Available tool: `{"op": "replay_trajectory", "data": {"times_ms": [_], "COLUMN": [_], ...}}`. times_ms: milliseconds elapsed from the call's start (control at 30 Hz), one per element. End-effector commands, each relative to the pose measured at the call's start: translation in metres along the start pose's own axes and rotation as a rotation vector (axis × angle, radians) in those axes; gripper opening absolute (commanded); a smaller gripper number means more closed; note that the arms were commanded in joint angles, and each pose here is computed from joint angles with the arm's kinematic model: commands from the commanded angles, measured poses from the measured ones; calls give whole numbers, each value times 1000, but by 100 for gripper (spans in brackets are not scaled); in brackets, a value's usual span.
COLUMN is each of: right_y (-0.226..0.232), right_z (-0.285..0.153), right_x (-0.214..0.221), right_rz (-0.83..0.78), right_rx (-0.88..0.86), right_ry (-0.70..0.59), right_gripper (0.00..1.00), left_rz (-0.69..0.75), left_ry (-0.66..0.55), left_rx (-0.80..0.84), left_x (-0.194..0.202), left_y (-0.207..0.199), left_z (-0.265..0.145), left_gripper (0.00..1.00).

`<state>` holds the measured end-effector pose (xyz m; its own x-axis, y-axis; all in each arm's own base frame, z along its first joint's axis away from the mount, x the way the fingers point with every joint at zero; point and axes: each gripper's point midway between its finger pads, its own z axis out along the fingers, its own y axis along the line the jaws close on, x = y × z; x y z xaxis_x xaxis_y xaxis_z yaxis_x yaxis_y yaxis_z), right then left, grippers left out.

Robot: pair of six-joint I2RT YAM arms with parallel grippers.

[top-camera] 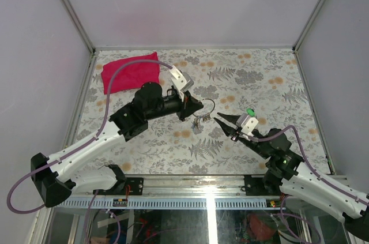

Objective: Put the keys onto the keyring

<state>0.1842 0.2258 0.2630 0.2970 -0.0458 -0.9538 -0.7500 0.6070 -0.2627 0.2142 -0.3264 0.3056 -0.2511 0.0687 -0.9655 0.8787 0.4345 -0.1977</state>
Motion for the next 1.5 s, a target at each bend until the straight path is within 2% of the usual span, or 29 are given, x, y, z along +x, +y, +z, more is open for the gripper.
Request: {"op": "replay_trajectory", "data": {"times_ms": [0, 867, 1467], "right_y": [-8, 10, -4], "right_z": [7, 14, 19], "right_x": [-27, 6, 4], "right_rz": [-16, 19, 13], "right_rx": [32, -33, 45], "right_ry": [-110, -21, -34], "right_gripper": [29, 28, 27], "left_rz": [35, 41, 36], "left_ry": [-156, -170, -165], "left_rx": [1, 47, 77], "left_x": [-50, -55, -53], "left_y": [-5, -16, -21], "left_z": [-9, -15, -15], "left_gripper": [0, 0, 0]}}
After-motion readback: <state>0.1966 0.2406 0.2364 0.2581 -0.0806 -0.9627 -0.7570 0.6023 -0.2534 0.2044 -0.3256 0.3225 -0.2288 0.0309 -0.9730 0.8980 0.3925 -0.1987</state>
